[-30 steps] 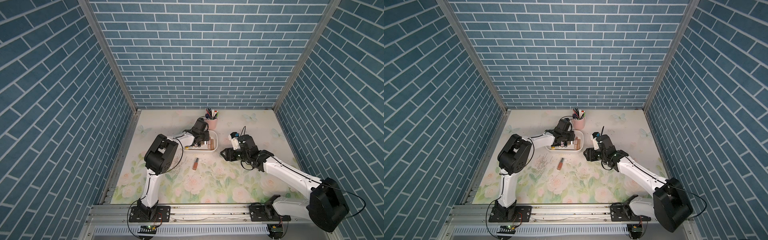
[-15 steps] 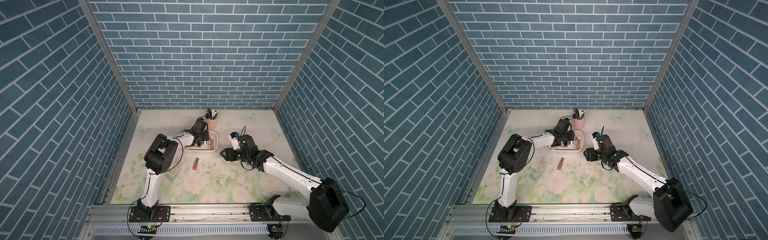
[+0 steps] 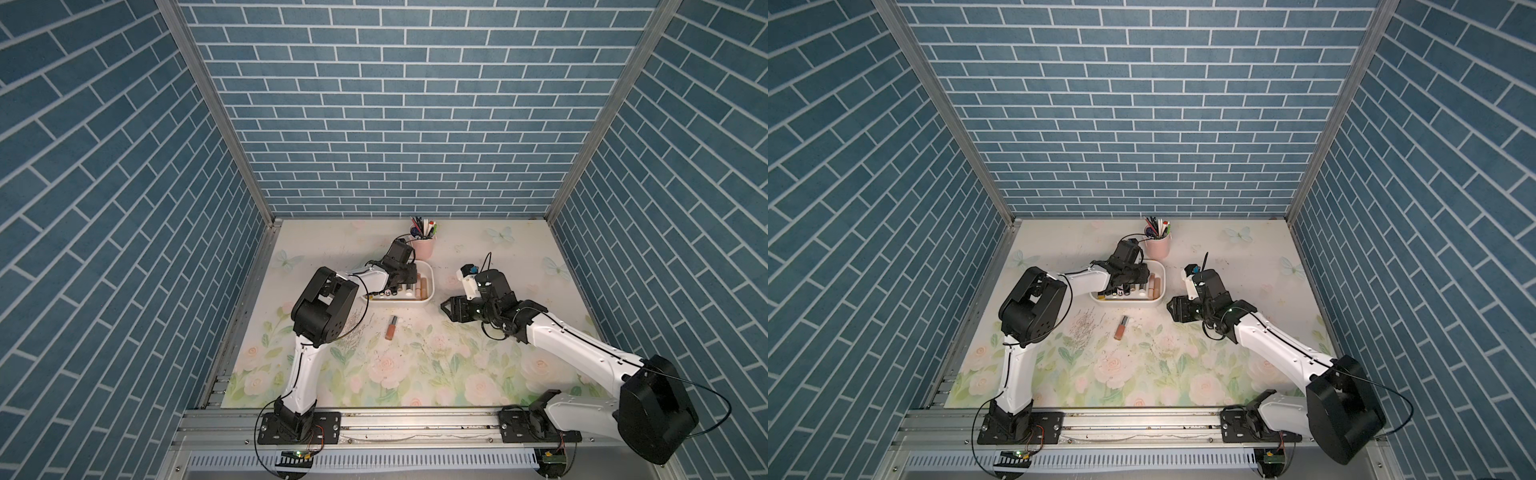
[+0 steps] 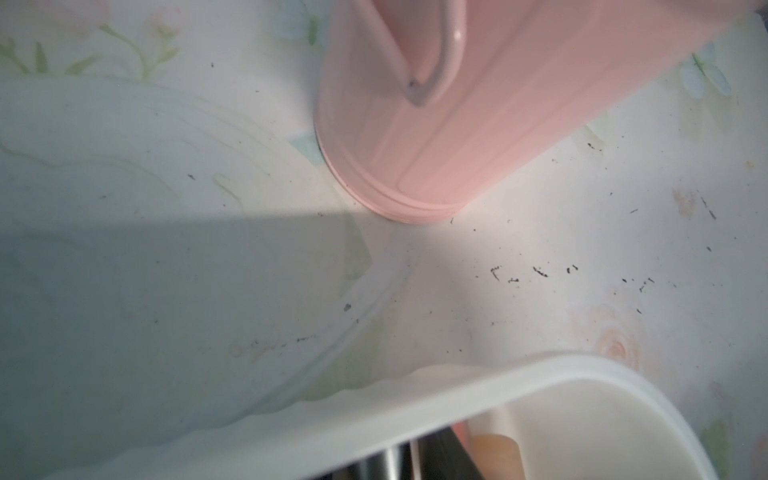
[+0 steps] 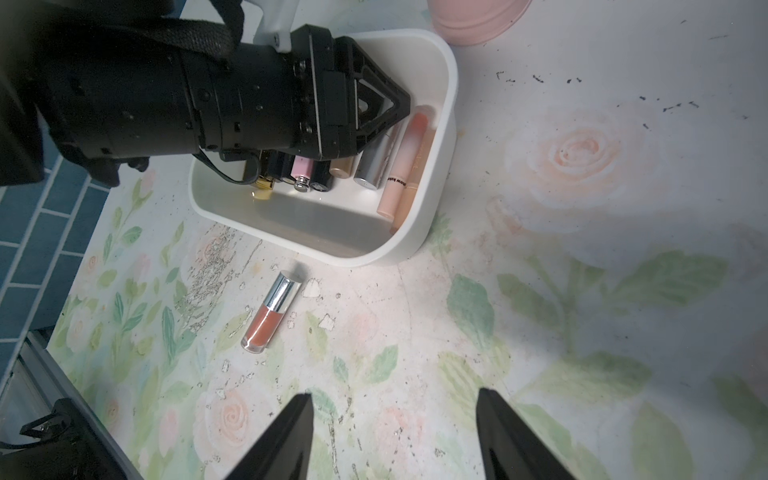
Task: Put the lipstick into the storage box
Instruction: Place the lipstick in the storage box.
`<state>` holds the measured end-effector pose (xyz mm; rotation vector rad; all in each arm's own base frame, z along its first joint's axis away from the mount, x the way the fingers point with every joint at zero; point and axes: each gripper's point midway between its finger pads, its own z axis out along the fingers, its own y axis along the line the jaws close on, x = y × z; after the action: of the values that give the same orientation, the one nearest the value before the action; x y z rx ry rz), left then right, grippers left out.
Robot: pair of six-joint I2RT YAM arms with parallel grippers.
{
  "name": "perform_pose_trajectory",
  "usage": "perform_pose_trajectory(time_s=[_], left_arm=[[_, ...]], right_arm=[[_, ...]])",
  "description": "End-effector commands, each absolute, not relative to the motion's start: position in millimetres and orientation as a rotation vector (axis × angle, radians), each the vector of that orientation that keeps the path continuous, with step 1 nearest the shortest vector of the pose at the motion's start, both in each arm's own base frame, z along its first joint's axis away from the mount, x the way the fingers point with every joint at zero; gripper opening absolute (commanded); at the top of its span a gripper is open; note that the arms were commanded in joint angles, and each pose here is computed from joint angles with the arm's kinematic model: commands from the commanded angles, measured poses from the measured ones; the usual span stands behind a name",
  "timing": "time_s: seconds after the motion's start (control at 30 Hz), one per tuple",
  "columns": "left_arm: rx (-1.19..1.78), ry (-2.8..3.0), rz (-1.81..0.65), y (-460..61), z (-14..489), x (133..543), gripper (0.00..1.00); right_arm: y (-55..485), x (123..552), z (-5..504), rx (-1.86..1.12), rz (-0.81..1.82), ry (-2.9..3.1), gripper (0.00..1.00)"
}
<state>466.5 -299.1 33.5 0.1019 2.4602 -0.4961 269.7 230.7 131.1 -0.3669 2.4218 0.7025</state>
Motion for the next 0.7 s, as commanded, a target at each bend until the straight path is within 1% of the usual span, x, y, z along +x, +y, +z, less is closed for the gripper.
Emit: perform_pose_trajectory(time_s=[0.0, 0.27, 0.37, 0.53, 0.67], left_arm=[[0.085, 2.519, -0.438, -282.9, 15.7, 458.8, 0.42], [0.090, 2.486, -0.459, -285.1, 34.7, 461.8, 0.51], [0.092, 2.458, -0.483, -287.8, 48.7, 464.3, 0.52], [0.094, 2.403, -0.517, -290.4, 73.9, 466.4, 0.58], [0.098, 2.360, -0.543, -291.0, 93.1, 465.8, 0.59]], right_arm=[[229.7, 271.9, 133.4, -0.378, 0.690, 2.411, 0.66], [231.1, 273.3, 138.3, -0.367, 0.703, 2.402, 0.67], [232.3, 274.0, 141.0, -0.361, 0.713, 2.395, 0.66], [234.6, 273.6, 144.5, -0.360, 0.730, 2.390, 0.66], [235.8, 273.6, 148.9, -0.357, 0.743, 2.381, 0.66]])
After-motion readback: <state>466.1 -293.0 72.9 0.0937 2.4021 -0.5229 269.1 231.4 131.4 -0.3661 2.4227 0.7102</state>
